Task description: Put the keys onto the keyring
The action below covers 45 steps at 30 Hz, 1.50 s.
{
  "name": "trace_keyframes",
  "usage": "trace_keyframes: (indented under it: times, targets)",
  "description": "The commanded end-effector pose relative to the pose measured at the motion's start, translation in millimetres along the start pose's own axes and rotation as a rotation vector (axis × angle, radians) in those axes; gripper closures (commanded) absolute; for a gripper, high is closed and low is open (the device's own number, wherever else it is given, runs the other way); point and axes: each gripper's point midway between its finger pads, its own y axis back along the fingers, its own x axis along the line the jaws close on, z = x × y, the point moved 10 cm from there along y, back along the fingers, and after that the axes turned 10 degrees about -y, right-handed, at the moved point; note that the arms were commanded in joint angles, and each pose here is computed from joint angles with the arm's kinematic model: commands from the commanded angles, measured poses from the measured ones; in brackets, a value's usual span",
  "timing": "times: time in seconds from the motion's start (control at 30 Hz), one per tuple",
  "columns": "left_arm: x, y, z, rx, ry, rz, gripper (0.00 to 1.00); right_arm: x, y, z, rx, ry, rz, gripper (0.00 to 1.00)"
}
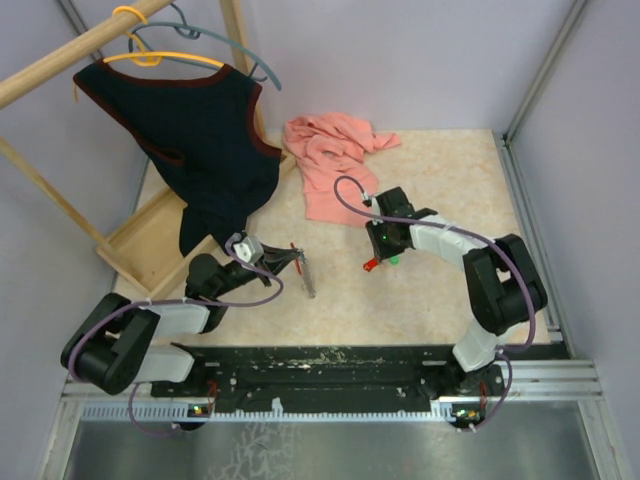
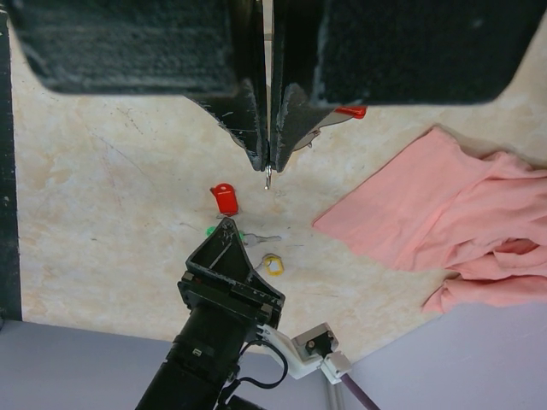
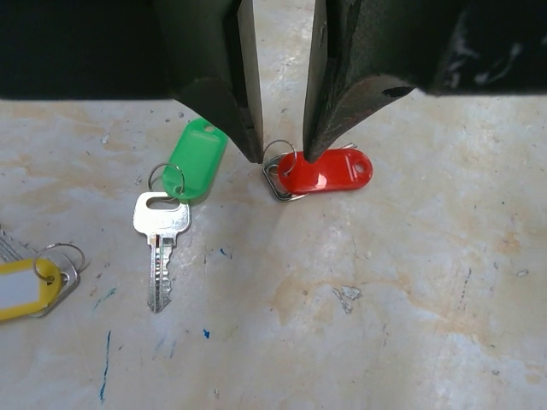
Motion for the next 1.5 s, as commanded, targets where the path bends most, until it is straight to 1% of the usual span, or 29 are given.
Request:
trace_keyframes:
  times: [0.0, 0.27, 0.3, 0.53, 0.73, 0.9, 0.97, 1.07, 1.13, 1.2, 1.33, 1.47]
  targets:
    - [5.8, -5.4, 12.6, -0.063, -0.042, -0.004, 1.0, 8.6, 14.1, 7.8, -0.058, 0.024, 0.031, 0.73]
    - [5.4, -5.5, 12.7, -0.064, -0.04, -0.008, 1.0, 3.4, 8.1, 3.8, -0.022, 0.039, -0.027, 0.71]
    - [5.5, -5.5, 12.5, -0.064, -0.041, -0.009, 1.0, 2.5, 1.6, 1.2, 0.0, 0.044, -0.033, 0.7]
    - [5.2, -5.8, 12.9, -0.066, -0.04, -0.015, 1.0, 2.2, -9.0, -4.3, 0.053, 0.074, -0.011, 0.7]
    - [5.2, -6.1, 12.3, -0.065, -0.038, -0.017, 1.0, 1.6, -12.3, -4.0, 0.058, 0.088, -0.01, 0.74]
    - [5.1, -6.2, 12.3, -0.066, -0.038, -0.019, 1.0, 3.5, -5.6, 4.4, 0.03, 0.13, 0.011, 0.7]
    - [5.2, -6.1, 11.7, -0.064, -0.037, -0.018, 1.0, 3.8, -0.3, 8.8, 0.007, 0.182, 0.013, 0.67]
    - [5.5, -6.4, 11.6, -0.064, -0.04, -0.018, 1.0, 6.4, 5.0, 10.4, -0.015, 0.305, 0.036, 0.64]
    - [5.2, -6.3, 11.5, -0.063, -0.042, -0.019, 1.0, 6.8, 4.2, 7.5, -0.01, 0.401, 0.035, 0.64]
    - [5.5, -6.1, 11.9, -0.065, -0.045, -0.017, 1.0, 8.1, 14.6, 9.5, -0.047, 0.489, 0.059, 0.64]
    - [5.7, -5.2, 12.0, -0.062, -0.05, -0.005, 1.0, 4.9, 19.0, 12.7, -0.076, 0.616, 0.064, 0.65]
    - [5.9, -5.0, 12.0, -0.062, -0.05, -0.005, 1.0, 2.3, 17.4, 13.4, -0.031, 0.731, 0.055, 0.67]
